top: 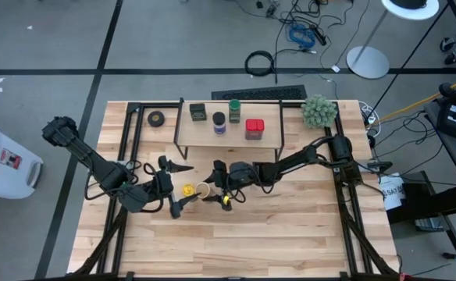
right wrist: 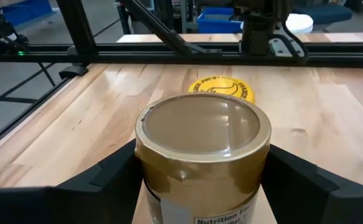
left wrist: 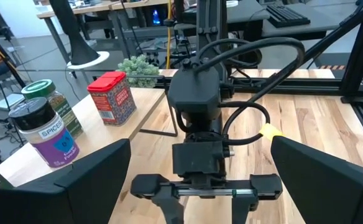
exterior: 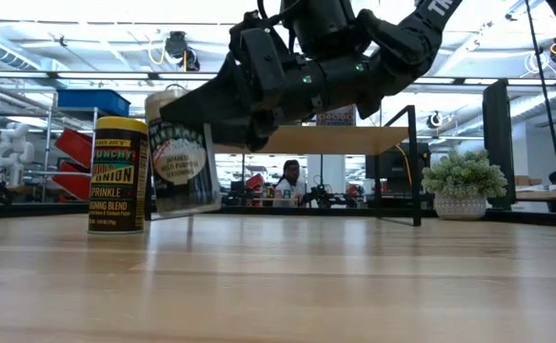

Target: Shelf spices

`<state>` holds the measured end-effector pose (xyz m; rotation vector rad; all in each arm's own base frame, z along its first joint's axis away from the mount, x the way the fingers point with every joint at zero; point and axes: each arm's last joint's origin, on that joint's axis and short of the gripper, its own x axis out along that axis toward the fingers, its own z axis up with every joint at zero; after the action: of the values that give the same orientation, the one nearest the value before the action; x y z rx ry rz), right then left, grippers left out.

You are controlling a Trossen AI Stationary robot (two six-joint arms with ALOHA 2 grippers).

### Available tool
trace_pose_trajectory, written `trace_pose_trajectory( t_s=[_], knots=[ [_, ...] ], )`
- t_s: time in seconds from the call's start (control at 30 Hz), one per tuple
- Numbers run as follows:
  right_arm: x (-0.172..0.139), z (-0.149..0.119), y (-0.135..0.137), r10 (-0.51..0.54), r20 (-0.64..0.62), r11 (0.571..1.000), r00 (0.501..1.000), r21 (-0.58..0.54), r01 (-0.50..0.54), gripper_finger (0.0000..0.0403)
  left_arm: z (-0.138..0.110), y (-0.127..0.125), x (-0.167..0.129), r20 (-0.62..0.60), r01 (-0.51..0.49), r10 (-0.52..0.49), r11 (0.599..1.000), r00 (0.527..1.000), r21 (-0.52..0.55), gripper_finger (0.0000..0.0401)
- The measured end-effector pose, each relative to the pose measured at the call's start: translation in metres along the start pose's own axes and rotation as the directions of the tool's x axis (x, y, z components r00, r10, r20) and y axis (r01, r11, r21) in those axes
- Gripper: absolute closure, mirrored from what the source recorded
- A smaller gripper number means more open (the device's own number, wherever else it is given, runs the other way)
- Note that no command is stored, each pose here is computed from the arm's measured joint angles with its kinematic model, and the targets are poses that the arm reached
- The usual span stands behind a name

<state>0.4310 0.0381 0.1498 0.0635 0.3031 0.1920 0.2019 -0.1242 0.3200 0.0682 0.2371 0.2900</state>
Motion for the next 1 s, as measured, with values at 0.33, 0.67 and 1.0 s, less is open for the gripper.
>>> trace_pose_trajectory(
  t_s=[0.33, 0.67, 1.0],
  knots=[
    [0.003, -0.005, 0.0, 0.0, -0.006, 1.0, 1.0, 0.006, 0.0, 0.0133, 0.0, 0.0, 0.0, 0.0, 0.0, 0.0, 1.0, 1.0, 0.001, 0.0003],
    [0.011, -0.016, -0.002, 0.002, 0.032, 1.0, 0.999, 0.024, -0.003, 0.0126, 0.0, 0.0, 0.0, 0.001, 0.0, 0.0, 1.0, 1.0, -0.001, 0.0003],
    [0.011, -0.017, -0.003, -0.014, 0.023, 1.0, 1.0, 0.012, 0.014, 0.0124, 0.0, 0.0, 0.0, 0.0, 0.0, 0.0, 1.0, 1.0, 0.001, 0.0003]
  ],
)
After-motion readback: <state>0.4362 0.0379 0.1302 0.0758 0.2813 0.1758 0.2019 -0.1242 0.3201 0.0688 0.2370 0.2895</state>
